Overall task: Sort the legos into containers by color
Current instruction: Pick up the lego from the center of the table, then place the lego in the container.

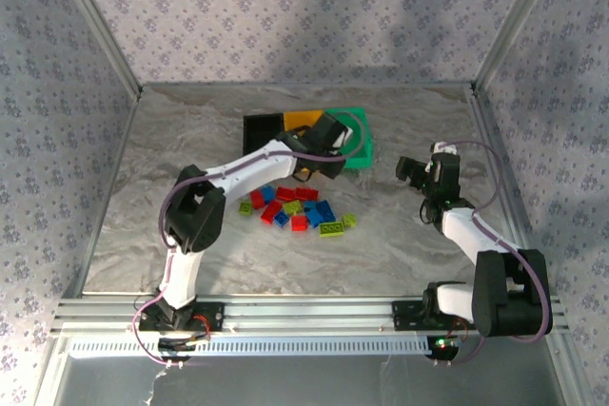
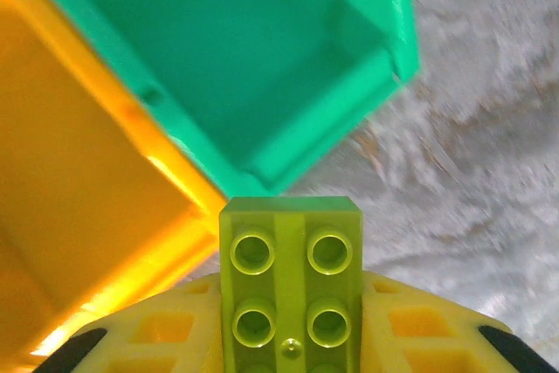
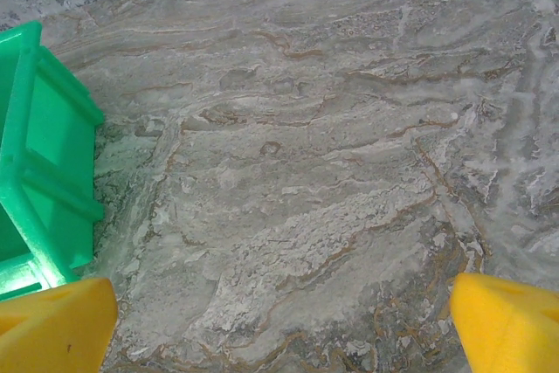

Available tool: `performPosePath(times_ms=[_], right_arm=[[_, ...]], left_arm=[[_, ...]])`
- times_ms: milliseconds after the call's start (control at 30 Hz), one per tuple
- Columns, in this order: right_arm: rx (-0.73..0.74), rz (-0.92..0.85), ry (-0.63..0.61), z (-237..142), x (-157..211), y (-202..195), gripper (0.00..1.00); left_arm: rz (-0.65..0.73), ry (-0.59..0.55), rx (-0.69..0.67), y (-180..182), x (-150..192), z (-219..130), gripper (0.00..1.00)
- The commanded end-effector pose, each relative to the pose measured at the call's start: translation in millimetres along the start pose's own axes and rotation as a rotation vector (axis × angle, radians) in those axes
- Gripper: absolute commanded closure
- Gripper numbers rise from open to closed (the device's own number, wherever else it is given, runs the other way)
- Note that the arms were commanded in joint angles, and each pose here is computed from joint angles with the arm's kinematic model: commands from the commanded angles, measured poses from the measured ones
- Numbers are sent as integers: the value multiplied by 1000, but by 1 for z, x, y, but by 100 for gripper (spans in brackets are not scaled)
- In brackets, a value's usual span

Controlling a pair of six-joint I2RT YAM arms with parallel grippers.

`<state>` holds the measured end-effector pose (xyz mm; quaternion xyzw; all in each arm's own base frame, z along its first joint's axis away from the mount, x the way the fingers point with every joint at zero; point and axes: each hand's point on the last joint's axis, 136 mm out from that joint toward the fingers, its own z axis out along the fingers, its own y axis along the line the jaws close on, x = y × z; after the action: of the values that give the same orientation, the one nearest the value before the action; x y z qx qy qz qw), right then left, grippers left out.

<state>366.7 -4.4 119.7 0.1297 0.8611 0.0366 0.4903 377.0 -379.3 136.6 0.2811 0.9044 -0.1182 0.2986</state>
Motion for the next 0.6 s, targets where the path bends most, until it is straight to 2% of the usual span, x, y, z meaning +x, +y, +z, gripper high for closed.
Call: performPosePath(times_ms=[0,167,267,300,400,567], right_arm=[[-4,23,-1,1,-9,2,0],[-6,25,3,5,-9,2,0],[-12,28,6,6,-9,2,0],[-12,31,5,6,-9,2,0],[-14,32,4,6,-10,2,0],[-15,36,7,6,-9,1,0]], left_arm=[[-47,-33,-33,31,-21,-7,72],[-114,-26,-47,67,-30,7,67],[-163,-3,-63,84,-32,16,53],[-167,-3,-53,85,-34,16,47],[-168,-26,-37,82,-39,9,42],[-163,-83,-15,79,-36,-8,40]])
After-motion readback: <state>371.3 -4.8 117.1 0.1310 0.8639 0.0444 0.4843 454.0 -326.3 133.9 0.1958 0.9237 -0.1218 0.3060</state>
